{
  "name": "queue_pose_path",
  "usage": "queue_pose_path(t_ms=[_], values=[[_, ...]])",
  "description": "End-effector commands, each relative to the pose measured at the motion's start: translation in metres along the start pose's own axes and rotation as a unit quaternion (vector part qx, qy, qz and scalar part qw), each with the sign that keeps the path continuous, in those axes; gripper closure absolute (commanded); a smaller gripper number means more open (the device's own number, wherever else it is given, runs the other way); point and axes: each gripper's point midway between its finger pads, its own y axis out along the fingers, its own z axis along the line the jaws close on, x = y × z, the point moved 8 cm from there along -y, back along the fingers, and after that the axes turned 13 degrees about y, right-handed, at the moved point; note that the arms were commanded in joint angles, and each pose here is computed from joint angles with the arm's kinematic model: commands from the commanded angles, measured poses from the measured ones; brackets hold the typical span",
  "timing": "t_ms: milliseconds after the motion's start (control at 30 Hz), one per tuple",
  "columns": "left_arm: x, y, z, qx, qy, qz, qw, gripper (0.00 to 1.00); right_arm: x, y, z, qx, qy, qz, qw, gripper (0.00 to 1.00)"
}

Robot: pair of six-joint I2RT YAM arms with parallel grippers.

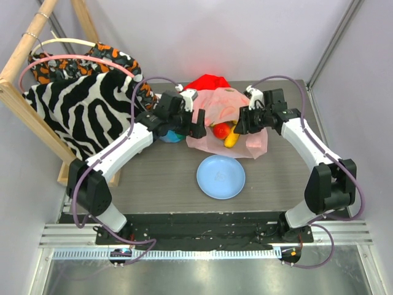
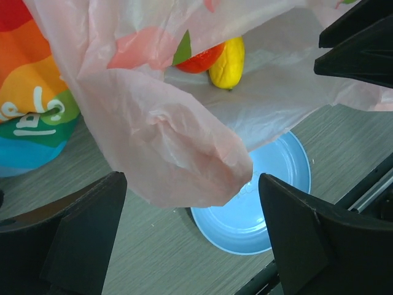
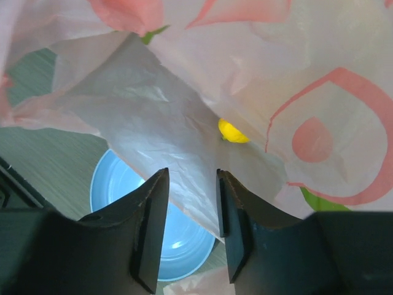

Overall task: Take the fake fruits out of the plastic bag
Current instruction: Adjust the plastic bag at the center of the board.

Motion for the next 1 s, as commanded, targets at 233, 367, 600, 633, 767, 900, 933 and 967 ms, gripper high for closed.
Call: queue_pose_path(t_ms=[233, 367, 600, 633, 767, 900, 933, 967], values=[[0.011, 0.037, 0.004, -0.045, -0.022, 0.019, 0.999, 1.0, 0.042, 0.019, -0.053, -0.134, 0.082, -0.073, 0.985, 0.45], [0.014, 0.017, 0.007, -0.032, -0.001, -0.012, 0.999, 1.0, 0.064, 0.021, -0.086, -0.209, 0.084, -0.115, 0.967, 0.4], [0.051, -0.008, 0.003, -0.026, 0.027, -0.094, 0.995, 1.0, 0.104, 0.005, -0.09, -0.223, 0.058, -0.181, 0.956, 0.36], [0.056, -0.01, 0.002, -0.029, 0.028, -0.101, 0.994, 1.0, 0.107, 0.003, -0.082, -0.205, 0.055, -0.184, 0.96, 0.36], [0.072, -0.016, -0.006, -0.062, 0.035, -0.121, 0.99, 1.0, 0.111, -0.007, -0.024, -0.103, -0.02, -0.18, 0.978, 0.39], [0.074, -0.013, -0.008, -0.069, 0.028, -0.121, 0.99, 1.0, 0.086, -0.01, 0.029, -0.001, -0.112, -0.136, 0.984, 0.44], [0.072, -0.012, -0.007, -0.069, 0.026, -0.119, 0.99, 1.0, 0.079, -0.009, 0.041, 0.012, -0.128, -0.131, 0.983, 0.44], [0.071, -0.011, -0.006, -0.067, 0.024, -0.117, 0.991, 1.0, 0.072, -0.006, 0.043, 0.016, -0.133, -0.12, 0.984, 0.45]])
